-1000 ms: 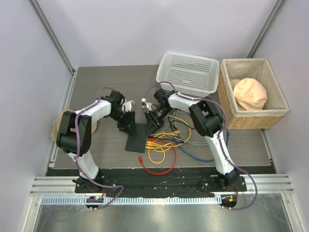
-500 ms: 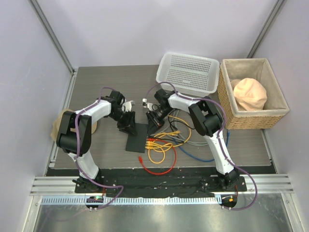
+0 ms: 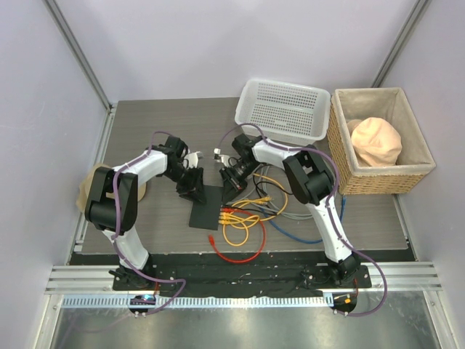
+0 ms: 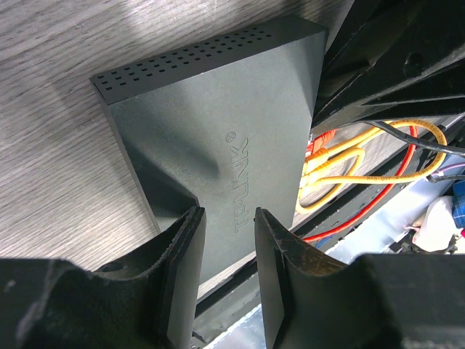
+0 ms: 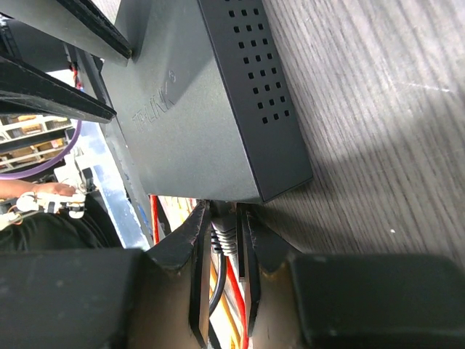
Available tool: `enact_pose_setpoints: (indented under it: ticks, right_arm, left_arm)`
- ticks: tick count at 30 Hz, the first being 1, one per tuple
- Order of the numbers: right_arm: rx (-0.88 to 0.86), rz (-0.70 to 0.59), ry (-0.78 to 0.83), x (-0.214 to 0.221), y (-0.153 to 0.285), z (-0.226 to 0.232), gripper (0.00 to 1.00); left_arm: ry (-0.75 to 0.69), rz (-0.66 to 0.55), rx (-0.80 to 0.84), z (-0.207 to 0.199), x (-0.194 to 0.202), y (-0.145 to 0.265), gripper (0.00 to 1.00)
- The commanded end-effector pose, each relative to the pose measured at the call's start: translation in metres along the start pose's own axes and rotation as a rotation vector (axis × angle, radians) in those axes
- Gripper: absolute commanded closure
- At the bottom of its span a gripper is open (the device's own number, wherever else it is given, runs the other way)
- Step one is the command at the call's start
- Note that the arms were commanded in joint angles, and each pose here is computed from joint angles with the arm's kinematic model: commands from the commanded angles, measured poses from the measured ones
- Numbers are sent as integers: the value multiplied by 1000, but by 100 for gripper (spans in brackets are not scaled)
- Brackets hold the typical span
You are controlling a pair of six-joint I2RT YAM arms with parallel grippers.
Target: Pull the plug from the switch port
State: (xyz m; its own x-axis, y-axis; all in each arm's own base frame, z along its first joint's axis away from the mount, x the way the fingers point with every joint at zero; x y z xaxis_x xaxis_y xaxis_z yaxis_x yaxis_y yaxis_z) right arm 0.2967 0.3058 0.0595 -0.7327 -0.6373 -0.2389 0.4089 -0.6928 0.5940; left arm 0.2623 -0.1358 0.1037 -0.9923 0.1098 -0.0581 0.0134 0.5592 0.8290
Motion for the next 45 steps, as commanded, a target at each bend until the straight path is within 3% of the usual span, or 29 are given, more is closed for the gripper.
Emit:
enact_pose_setpoints:
  ticks: [1, 9, 17, 22, 31, 36, 40, 45]
  right_arm:
    - [131, 75, 9, 22, -16, -28, 89]
    - [199, 11, 89, -8, 2, -37, 94]
    - [151, 125, 24, 30, -11, -37, 98]
    - [204, 35, 82, -2, 7, -41, 99]
    - [170, 82, 38, 23, -1, -38, 99]
    - [227, 65, 166, 3, 24, -22, 98]
    - [301, -23, 385, -16, 69, 19, 99]
    - [302, -73, 459, -17, 109, 49, 99]
  left_arm:
    - [-30, 35, -182, 36, 7, -24, 60]
    - [-42, 29, -178, 34, 7, -25, 60]
    - [-41, 31, -169, 33, 6, -26, 60]
    - [-39, 36, -168, 34, 7, -28, 60]
    - [-41, 36, -160, 32, 5, -29, 60]
    - [-39, 34, -159, 32, 8, -27, 60]
    - [-36, 37, -145, 30, 12, -28, 60]
    - [-45, 23, -139, 27, 8, -28, 60]
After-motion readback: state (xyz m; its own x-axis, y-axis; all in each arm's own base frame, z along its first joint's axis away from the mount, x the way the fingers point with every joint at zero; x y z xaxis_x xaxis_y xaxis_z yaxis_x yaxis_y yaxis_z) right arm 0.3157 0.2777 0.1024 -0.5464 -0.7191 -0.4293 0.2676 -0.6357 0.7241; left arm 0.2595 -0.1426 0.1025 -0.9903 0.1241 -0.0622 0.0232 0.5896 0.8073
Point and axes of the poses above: each gripper's point midway between its finger pads, its own y axis back along the fingers, its own z axis along the line the jaws close on, x = y × z, the point moved 7 cm from there along y, back along the fingers, and after that the axes turned 3 degrees about y, right-handed, at the moved point
